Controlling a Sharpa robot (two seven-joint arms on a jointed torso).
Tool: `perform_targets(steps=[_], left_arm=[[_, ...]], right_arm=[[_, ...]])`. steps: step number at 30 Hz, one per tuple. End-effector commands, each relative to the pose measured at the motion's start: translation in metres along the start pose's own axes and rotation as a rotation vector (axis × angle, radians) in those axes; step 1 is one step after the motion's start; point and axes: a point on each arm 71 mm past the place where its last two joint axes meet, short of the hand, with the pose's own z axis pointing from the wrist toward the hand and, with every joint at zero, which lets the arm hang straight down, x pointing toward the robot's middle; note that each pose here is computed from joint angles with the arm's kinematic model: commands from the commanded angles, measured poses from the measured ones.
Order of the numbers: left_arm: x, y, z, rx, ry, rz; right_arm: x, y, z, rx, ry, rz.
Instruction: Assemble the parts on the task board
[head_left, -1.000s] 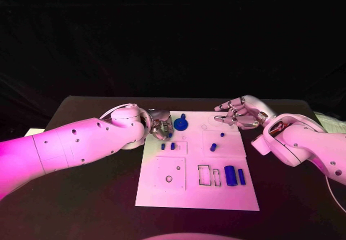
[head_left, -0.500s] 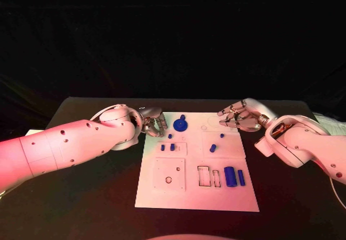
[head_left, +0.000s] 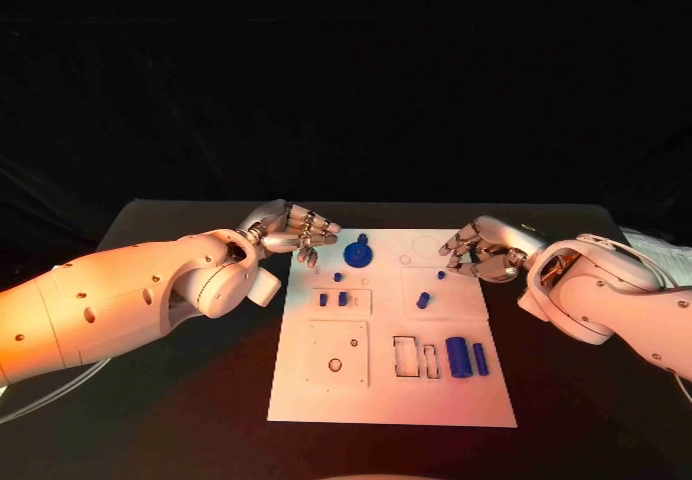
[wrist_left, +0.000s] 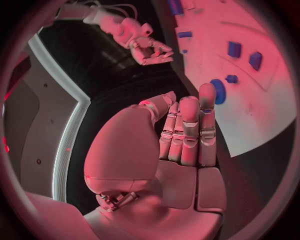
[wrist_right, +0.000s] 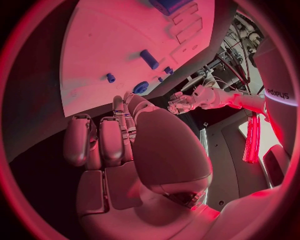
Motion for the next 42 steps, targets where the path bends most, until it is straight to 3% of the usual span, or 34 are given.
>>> perform_targets(steps=[1, 8, 13, 42], left_arm=[[-0.0034, 0.0019, -0.0074, 0.043, -0.117, -0.41], [-0.0006, 0.0046, -0.0151, 0.049, -0.126, -0.481], [0.0, 0.0047, -0.0177, 0.051, -0.127, -0.505], [0.0039, 0.0029, -0.0207, 0.05, -0.105, -0.523]], right_arm=[[0.004, 0.002, 0.0, 0.019, 0.016, -0.199], [0.007, 0.008, 0.0, 0.016, 0.008, -0.27], [0.011, 0.01, 0.003, 0.024, 0.036, -0.296], [0.036, 0.011, 0.026, 0.061, 0.144, -0.367]])
